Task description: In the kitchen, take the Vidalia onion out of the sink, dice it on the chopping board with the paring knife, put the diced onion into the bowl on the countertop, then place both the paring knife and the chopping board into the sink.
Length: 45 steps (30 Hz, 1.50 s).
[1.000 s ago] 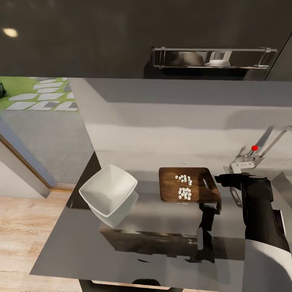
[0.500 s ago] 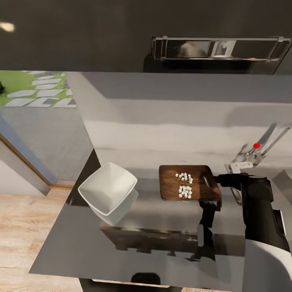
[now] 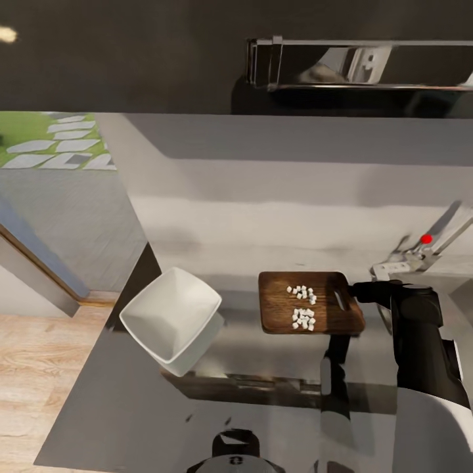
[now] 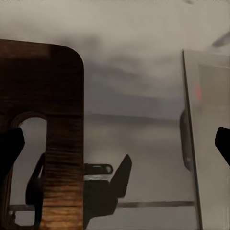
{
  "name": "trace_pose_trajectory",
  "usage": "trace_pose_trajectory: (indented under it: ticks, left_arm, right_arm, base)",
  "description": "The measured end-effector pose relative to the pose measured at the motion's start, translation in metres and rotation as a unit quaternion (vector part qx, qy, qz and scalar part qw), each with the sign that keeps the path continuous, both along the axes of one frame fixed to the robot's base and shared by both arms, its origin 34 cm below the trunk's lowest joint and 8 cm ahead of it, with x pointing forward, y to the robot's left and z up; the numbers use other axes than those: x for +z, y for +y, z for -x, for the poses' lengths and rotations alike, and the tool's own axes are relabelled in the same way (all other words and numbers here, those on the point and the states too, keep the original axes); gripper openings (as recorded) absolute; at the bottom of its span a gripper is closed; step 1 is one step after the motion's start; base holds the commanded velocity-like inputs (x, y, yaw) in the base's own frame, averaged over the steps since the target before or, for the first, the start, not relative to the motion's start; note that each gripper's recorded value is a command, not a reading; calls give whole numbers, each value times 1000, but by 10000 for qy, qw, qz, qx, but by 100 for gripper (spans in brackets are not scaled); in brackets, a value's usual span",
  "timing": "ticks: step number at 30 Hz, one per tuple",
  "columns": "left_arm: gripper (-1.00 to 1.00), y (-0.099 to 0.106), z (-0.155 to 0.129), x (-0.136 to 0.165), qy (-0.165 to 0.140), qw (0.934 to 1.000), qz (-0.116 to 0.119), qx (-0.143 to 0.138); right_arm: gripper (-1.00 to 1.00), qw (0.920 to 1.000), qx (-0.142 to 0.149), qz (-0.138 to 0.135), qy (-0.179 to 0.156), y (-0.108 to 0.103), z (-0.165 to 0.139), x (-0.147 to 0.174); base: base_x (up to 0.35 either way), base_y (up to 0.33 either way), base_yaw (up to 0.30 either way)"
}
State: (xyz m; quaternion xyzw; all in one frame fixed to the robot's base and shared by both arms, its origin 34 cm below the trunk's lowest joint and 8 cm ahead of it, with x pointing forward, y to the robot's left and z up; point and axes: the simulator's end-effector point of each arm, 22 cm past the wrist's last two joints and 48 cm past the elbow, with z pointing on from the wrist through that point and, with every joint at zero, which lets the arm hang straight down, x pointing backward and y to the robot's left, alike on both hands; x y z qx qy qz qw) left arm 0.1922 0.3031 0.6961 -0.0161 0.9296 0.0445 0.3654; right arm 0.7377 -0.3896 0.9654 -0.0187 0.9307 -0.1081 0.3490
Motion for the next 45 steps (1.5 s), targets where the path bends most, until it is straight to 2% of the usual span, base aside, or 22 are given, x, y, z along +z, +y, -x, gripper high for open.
trace_pose_trajectory:
  ticks: [25, 33, 45]
  left_arm:
    - [100, 0, 4, -1, 60, 10000, 0, 0]
    - [100, 0, 3, -1, 61, 10000, 0, -1]
    - [100, 0, 4, -1, 60, 10000, 0, 0]
  right_arm:
    - [100, 10000, 15, 4, 59, 1, 0, -7]
    - [100, 10000, 15, 5, 60, 1, 0, -8]
    - [100, 10000, 16, 3, 59, 1, 0, -7]
  base:
    - [18, 0, 0]
    - [-175, 0, 0]
    - [-17, 0, 0]
